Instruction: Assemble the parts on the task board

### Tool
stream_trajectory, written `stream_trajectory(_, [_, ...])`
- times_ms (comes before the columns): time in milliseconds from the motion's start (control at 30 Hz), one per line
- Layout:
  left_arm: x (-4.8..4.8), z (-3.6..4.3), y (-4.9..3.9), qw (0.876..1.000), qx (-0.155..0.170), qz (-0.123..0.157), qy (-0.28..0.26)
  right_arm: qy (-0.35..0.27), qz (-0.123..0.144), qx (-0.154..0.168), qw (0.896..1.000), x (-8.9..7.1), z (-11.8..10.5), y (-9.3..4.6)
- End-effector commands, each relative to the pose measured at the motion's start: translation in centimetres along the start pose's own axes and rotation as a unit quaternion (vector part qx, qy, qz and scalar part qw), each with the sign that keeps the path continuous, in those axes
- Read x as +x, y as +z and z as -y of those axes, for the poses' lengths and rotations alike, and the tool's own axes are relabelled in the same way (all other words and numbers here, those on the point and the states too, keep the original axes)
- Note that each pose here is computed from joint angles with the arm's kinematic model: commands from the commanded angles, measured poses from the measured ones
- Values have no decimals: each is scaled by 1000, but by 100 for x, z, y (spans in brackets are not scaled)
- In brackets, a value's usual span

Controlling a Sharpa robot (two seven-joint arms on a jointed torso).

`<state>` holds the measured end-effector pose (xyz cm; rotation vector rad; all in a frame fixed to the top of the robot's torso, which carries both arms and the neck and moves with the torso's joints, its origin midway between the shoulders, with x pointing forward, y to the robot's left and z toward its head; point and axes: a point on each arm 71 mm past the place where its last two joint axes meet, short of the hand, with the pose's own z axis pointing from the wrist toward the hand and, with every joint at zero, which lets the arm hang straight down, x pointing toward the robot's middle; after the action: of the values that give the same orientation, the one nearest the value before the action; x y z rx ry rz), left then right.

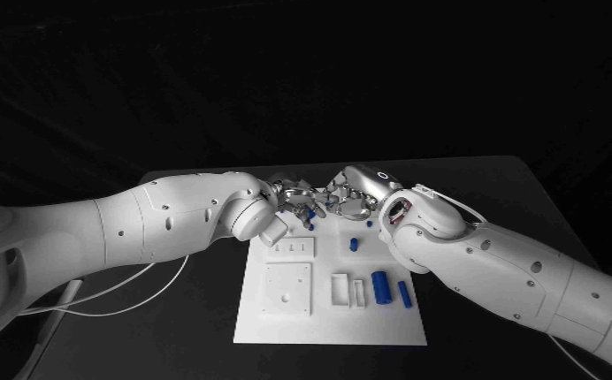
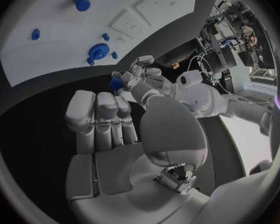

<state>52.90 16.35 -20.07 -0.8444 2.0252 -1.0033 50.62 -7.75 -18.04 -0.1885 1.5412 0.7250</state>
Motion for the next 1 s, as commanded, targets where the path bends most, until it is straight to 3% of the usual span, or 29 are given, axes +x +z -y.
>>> stream_trajectory(33, [38, 31, -4, 1000, 14, -11, 0, -8, -12, -4, 1000, 21, -10, -1])
stream_trajectory(533, [51, 7, -25, 1000, 10, -12, -18, -13, -21, 7, 1000, 30, 62, -19])
stream_trajectory(1000, [5, -22, -47, 1000, 11, -4, -22, -17, -22, 19, 999, 43, 147, -44])
